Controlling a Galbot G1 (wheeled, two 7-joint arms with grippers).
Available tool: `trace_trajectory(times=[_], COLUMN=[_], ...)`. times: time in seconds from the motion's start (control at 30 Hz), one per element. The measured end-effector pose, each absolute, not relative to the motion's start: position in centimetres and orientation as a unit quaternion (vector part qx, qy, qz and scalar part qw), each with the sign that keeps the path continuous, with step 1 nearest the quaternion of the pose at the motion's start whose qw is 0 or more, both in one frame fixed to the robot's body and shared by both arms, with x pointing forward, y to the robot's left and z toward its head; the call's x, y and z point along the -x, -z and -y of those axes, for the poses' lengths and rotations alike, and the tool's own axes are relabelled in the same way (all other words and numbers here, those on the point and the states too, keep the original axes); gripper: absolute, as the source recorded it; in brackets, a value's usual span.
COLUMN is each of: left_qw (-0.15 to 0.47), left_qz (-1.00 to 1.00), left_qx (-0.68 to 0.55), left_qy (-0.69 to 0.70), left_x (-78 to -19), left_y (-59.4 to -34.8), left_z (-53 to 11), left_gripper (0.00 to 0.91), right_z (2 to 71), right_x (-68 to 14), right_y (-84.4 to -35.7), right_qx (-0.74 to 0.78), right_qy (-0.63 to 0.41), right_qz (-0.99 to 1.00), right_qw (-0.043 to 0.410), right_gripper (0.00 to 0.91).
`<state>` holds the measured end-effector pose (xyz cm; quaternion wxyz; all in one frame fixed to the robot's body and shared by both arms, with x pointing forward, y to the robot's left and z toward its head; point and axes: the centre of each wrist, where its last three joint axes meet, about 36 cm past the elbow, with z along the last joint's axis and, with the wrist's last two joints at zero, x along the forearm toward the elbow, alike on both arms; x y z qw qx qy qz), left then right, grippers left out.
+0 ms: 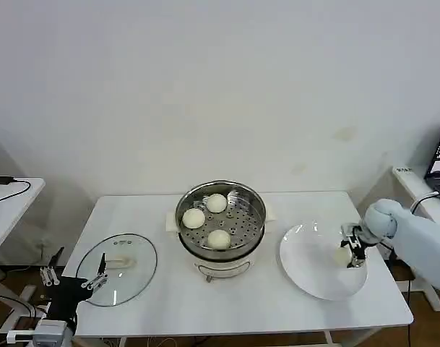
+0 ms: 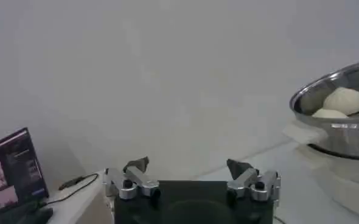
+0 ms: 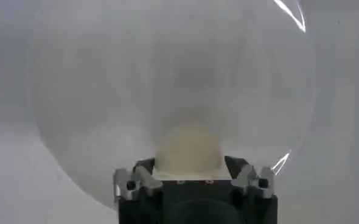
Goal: Take steamed baozi put them in steamer then cover it.
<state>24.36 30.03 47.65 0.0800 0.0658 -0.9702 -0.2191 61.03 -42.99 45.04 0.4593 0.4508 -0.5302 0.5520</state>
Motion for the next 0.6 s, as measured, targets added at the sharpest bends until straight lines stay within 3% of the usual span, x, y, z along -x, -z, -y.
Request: trace_trajectory(times=[0.3, 0.6], left_qw=[0.079, 0.075], left_qz=[0.970, 0.971], left_qx=[-0.065, -0.062], left_qy=[0.220, 0.219], left_x=[-24.3, -24.8], left_y=[-47.8, -47.8], left_z=[-30.0, -29.9], left_gripper=[0.907, 0.907], right_z=[43.1, 41.9], right_x=[-61.0, -61.4], right_y=[-46.5, -52.9], right_qx=[-0.445, -0.434], right_qy=[-0.554, -0.571], right_qz=[0.537, 0.558], right_qw=[0.455, 0.418], right_gripper=[0.615, 0.615])
